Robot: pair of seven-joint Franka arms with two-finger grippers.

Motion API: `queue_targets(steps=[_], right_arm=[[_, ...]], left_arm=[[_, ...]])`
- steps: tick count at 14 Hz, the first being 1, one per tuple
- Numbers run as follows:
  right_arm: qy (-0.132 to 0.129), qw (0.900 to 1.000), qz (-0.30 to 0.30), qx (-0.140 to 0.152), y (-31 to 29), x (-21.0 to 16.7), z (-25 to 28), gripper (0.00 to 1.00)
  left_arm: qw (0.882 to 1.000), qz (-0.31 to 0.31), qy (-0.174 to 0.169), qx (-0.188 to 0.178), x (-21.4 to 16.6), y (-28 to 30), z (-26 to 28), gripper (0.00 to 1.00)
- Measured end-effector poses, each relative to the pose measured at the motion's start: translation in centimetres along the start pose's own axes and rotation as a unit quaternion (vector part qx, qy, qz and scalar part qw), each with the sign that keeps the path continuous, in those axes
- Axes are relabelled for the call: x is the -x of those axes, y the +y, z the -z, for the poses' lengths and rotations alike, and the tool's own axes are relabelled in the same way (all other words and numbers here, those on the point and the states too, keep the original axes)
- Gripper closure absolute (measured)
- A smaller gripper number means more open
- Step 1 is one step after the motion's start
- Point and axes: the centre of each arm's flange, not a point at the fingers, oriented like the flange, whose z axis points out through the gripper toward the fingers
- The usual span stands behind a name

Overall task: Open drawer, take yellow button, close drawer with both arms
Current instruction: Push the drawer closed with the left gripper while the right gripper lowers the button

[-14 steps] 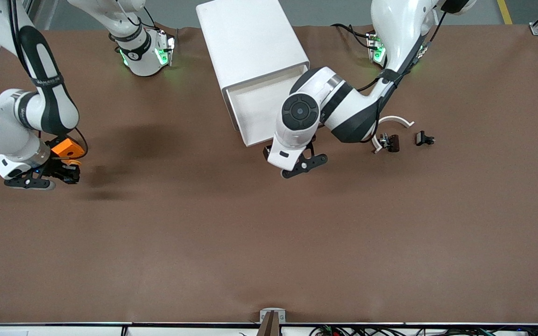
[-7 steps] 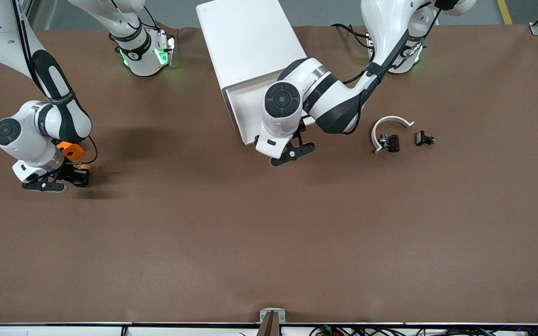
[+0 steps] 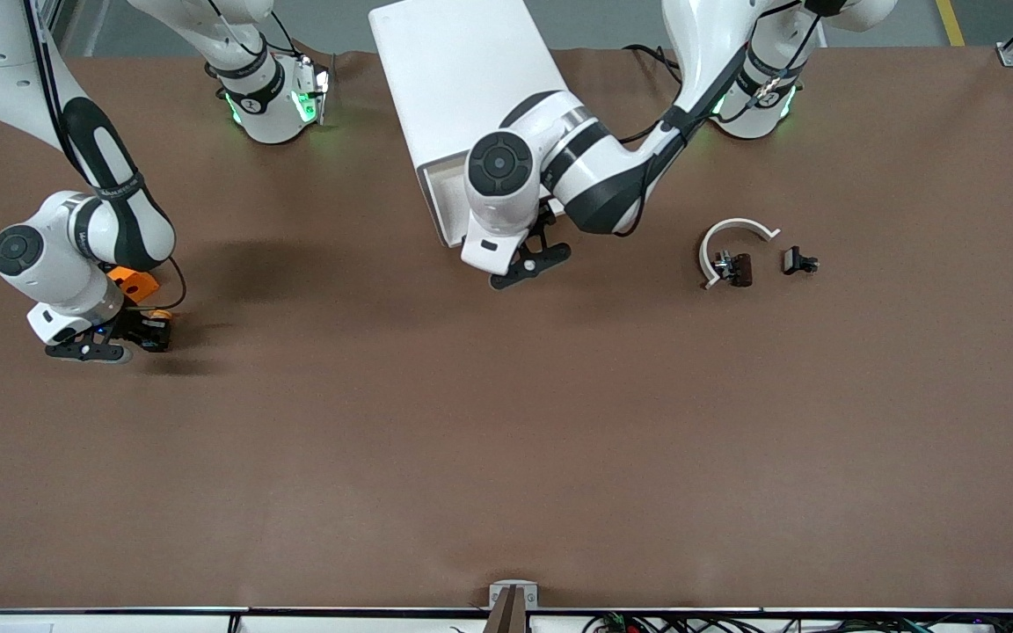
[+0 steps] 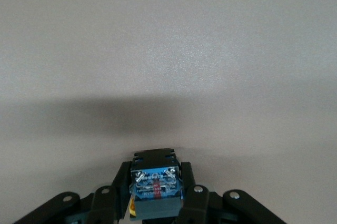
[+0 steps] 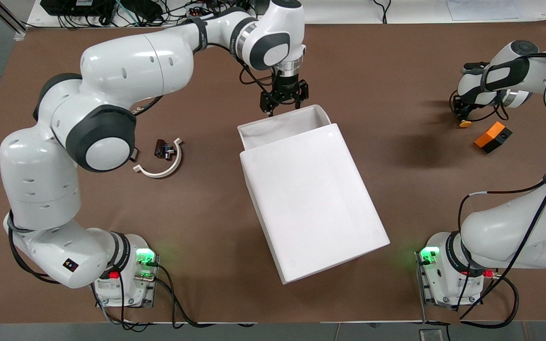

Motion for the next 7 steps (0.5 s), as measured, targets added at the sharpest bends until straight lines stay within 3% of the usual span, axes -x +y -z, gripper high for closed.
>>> queue_targets(steps=[4, 7], right_arm=[[0.001, 1.000, 0.002, -0.001, -0.3, -0.1, 0.0, 0.49], [0.002, 1.000, 0.007, -0.003, -0.7, -0.3, 0.1, 0.22]], left_arm=[[1.000, 0.007, -0.005, -0.005, 2.9, 0.6, -0.7, 0.00], [1.000, 0.012, -0.014, -0.009, 4.9, 0.8, -1.2, 0.00]])
